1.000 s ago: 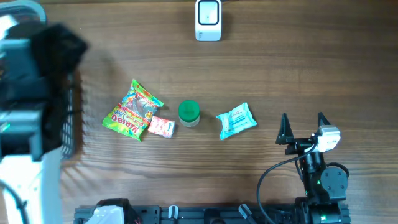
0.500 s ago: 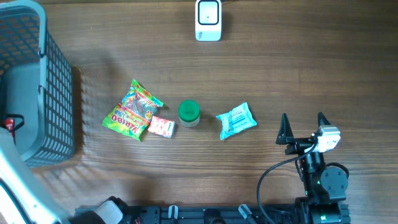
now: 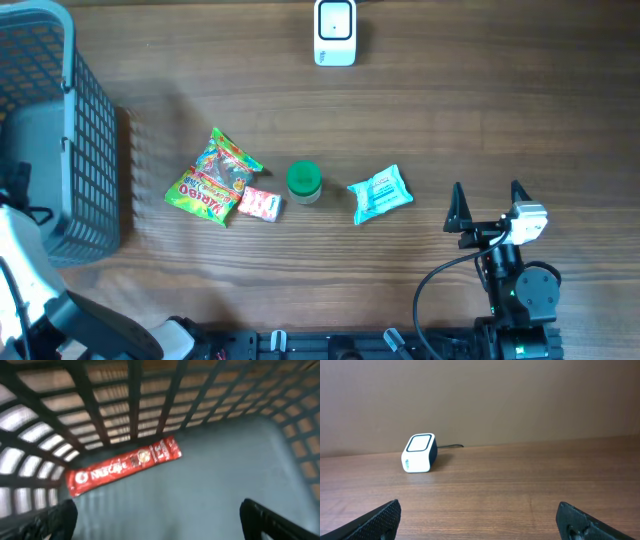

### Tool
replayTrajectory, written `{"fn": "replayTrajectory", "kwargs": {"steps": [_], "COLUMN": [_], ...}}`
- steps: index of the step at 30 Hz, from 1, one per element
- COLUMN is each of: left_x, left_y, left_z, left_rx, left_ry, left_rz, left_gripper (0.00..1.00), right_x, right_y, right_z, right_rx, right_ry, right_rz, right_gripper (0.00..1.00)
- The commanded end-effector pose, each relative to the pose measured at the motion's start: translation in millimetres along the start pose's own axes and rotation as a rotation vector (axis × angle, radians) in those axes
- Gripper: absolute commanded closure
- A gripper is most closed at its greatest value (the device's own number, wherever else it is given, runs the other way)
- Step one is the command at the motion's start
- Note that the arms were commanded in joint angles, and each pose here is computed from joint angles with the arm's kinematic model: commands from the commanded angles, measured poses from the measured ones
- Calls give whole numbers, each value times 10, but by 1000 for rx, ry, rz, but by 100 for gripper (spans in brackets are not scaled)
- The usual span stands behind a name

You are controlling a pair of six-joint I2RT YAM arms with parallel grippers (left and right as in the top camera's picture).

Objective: Scan the item barcode
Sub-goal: 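Reach the left gripper into the basket toward the red Nescafe stick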

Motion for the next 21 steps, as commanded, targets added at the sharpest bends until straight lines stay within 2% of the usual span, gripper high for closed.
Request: {"fn": "replayTrajectory", "kwargs": {"steps": [1,7,9,11,12,14,21], "left_x": [-278,-478,-521,-551,-562,-558,-511], "left_y": [46,23,18,16,16,11,39], "left_z": [-292,-669,-750,-801,-820,-831,-829], "left_rx": [-1,2,7,12,14,13,61], "left_ry": [9,19,33,43,47,41,-2], "left_rz": [-127,-165,-131,-91,-67,-27,-20], "left_gripper": [0,0,21,63,79,92,96], "right_x": [5,4,4,4,5,4,4], "right_y": [9,8,8,8,9,8,8], "right_z": [2,2,2,2,2,2,2], "right_rx": [10,10,10,10,10,10,10], "right_ry": [-4,-4,-4,-4,-4,-4,-4], "right_rz": [-8,-9,-9,-9,-9,-9,-8], "right_gripper": [0,0,0,0,0,0,0]}}
Point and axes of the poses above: each gripper's point midway between its finger pads, its own z axis back along the fingers, its own y axis along the line the jaws close on, x = y × z, the point moved 10 cm from there along z, back along the fingers, and after that the axes turned 10 degrees about -z, right-handed, at the moved point
